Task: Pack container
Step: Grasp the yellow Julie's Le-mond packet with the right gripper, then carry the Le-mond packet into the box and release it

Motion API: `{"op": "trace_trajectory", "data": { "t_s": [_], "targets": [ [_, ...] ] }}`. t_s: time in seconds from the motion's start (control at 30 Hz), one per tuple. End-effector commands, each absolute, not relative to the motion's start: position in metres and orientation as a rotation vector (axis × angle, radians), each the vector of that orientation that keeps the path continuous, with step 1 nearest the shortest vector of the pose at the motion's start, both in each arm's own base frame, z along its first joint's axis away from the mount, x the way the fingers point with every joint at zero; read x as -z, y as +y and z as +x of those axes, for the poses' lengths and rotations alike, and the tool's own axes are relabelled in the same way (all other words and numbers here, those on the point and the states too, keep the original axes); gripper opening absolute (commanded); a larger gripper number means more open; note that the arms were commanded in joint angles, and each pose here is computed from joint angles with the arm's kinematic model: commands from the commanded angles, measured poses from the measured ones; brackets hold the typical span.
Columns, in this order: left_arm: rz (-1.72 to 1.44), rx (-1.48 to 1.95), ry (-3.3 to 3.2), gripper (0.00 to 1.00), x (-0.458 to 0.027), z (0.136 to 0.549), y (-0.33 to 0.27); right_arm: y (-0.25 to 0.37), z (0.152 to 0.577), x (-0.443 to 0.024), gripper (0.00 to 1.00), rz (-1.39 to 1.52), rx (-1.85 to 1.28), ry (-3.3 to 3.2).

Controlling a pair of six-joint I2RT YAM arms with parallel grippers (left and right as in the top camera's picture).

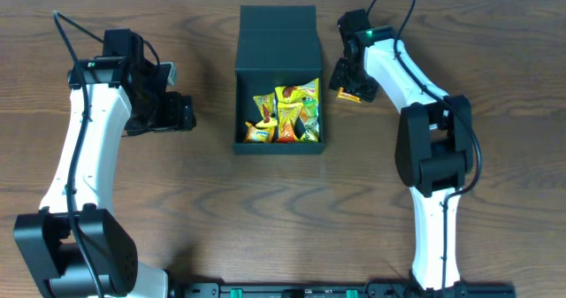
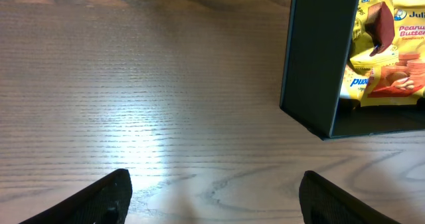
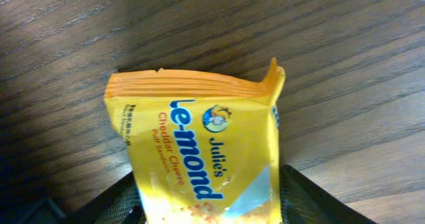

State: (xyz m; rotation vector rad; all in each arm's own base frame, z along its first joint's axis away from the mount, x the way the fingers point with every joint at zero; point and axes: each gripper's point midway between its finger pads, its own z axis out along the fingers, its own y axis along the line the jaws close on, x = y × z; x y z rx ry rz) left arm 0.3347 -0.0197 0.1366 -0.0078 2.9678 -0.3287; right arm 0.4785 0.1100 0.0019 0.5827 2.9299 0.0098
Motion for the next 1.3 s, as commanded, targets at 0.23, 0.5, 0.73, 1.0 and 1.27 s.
{"op": "trace_trajectory", "data": {
  "t_s": [0.23, 0.5, 0.73, 1.0, 1.27],
  "targets": [
    [0.002, 0.336, 2.961, 0.82, -0.139, 0.333, -0.020, 0.100, 0.474, 0.010, 0.42, 0.372, 0.056, 2.993],
    [0.003, 0.334, 2.954, 0.82, -0.139, 0.335, -0.020, 0.098, 0.467, 0.010, 0.41, 0.284, 0.075, 3.030],
    [0.004, 0.329, 2.941, 0.82, -0.140, 0.338, -0.020, 0.098, 0.464, -0.005, 0.38, 0.192, 0.078, 3.047],
    [-0.017, 0.316, 2.902, 0.89, -0.141, 0.349, -0.018, 0.103, 0.475, -0.052, 0.35, 0.163, 0.049, 3.018],
    [-0.094, 0.272, 2.867, 0.94, -0.143, 0.359, -0.012, 0.152, 0.473, -0.094, 0.34, 0.095, -0.266, 3.017]
  ]
}}
